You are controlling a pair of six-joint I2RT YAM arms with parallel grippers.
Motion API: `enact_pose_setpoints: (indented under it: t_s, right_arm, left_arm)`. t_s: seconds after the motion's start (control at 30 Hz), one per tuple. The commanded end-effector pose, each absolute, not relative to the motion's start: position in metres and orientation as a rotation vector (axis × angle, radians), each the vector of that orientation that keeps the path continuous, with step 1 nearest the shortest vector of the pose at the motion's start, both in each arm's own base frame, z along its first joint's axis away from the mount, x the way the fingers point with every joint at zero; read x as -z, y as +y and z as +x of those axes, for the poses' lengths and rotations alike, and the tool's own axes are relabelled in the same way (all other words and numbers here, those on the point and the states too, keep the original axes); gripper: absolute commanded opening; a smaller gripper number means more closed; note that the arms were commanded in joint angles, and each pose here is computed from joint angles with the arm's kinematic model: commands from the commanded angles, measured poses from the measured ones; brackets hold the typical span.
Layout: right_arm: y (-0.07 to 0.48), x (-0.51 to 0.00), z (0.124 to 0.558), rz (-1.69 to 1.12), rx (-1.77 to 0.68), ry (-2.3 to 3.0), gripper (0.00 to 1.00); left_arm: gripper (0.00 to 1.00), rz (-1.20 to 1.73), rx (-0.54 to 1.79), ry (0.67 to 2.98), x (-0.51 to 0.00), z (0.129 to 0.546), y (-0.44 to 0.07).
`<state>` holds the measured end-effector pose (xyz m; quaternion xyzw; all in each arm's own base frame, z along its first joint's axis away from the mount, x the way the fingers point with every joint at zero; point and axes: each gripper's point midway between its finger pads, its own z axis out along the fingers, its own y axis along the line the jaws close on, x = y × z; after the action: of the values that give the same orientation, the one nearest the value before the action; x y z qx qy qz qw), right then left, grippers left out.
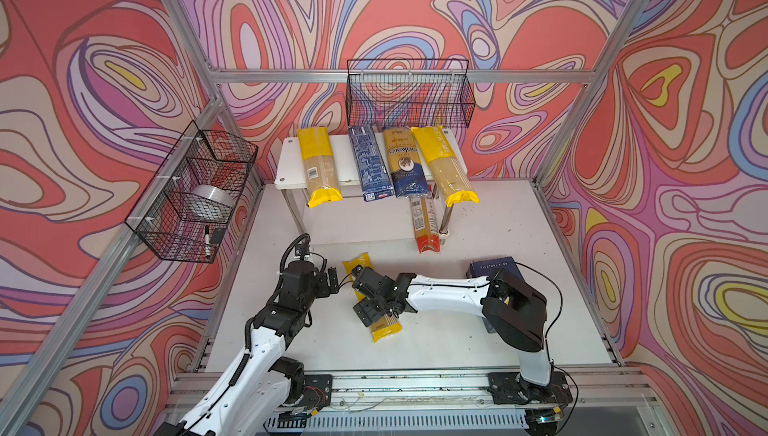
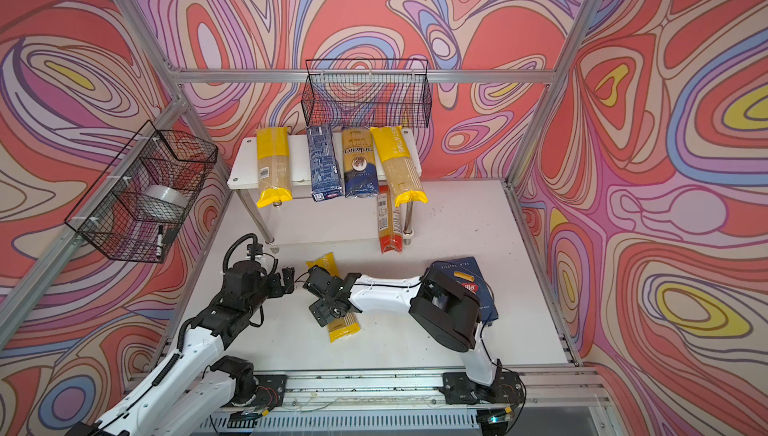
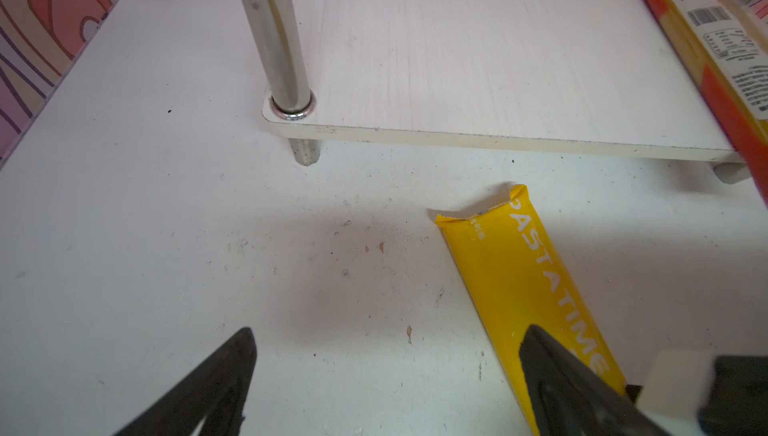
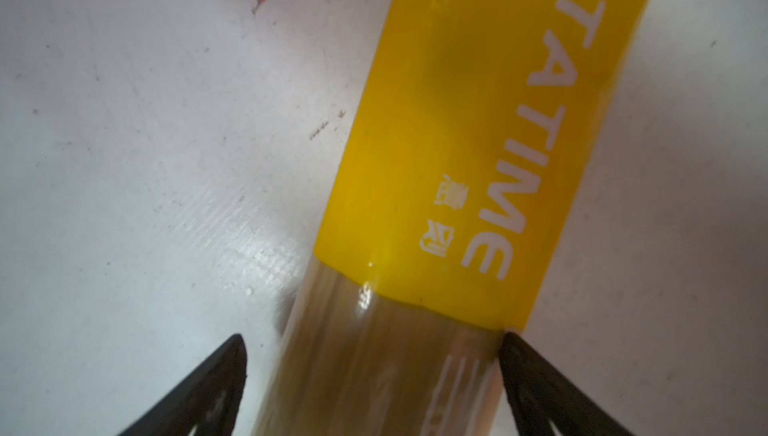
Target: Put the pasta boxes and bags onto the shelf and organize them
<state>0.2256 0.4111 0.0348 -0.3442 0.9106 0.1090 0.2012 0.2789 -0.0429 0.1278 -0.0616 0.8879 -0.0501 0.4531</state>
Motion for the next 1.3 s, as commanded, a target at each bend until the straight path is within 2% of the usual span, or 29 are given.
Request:
enact_pose_setpoints:
  t_s: [0.0, 0.27, 0.5, 0.87, 1.27]
  right_arm:
    - [0.411, -0.035, 0.217, -0.999, -0.32, 2.555, 0.98]
    - [0.401, -0.014, 0.223, -0.975, -0.161, 2.64, 0.97]
    - [0.397, -0.011, 0.223, -0.957, -0.14, 2.649, 0.98]
    - [0.396, -0.003, 0.224, -0.969, -0.111, 2.664, 0.92]
    - [0.39, -0.01, 0.227, -0.928, -0.097, 2.64, 0.74]
  left_arm:
    - [1.0, -0.144, 0.116, 2.176, -0.128, 0.28, -0.041]
    - [1.0, -0.164, 0.101, 2.179, -0.128, 0.28, -0.038]
    - [1.0, -0.206, 0.077, 2.18, -0.127, 0.278, -0.031]
    - [1.0, -0.258, 0.067, 2.186, -0.125, 0.278, -0.023]
    - [1.0, -0.266, 0.062, 2.187, -0.125, 0.278, -0.021]
